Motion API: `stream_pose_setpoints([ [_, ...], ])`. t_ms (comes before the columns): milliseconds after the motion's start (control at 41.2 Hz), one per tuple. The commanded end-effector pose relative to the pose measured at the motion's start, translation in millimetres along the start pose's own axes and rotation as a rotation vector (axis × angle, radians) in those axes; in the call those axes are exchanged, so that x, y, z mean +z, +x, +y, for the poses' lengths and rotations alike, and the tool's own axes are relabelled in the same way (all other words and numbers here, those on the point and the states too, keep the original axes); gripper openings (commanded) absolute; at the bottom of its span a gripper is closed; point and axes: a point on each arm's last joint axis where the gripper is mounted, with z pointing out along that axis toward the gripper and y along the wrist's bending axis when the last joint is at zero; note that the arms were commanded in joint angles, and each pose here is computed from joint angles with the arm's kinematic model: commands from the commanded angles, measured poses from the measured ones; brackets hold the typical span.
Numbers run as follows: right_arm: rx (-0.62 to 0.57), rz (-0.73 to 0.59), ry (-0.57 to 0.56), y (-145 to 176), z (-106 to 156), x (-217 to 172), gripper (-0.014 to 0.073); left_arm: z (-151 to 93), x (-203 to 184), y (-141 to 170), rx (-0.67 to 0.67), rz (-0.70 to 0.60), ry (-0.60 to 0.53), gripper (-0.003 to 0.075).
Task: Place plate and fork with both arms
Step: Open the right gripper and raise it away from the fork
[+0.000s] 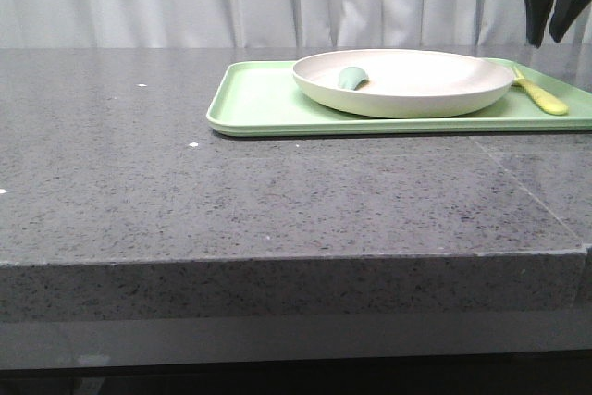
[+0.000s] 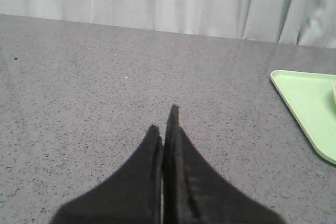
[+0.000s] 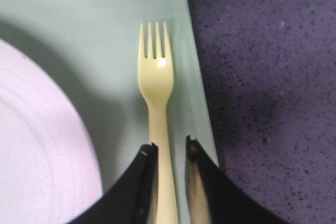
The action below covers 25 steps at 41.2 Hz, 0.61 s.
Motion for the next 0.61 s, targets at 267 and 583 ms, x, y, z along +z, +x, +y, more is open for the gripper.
stream_pose_setpoints([
  [267,-0.022,-0.164,-0.019,-1,-17,-88,-0.0116,-1,-2,-15,-0.013,-0.101,0.009,-0.0018],
  [583,-0.070,-0.142,-0.016,27,-28,-133,-0.0116,-1,-2,-15,-0.013,-0.101,0.009,-0.0018],
])
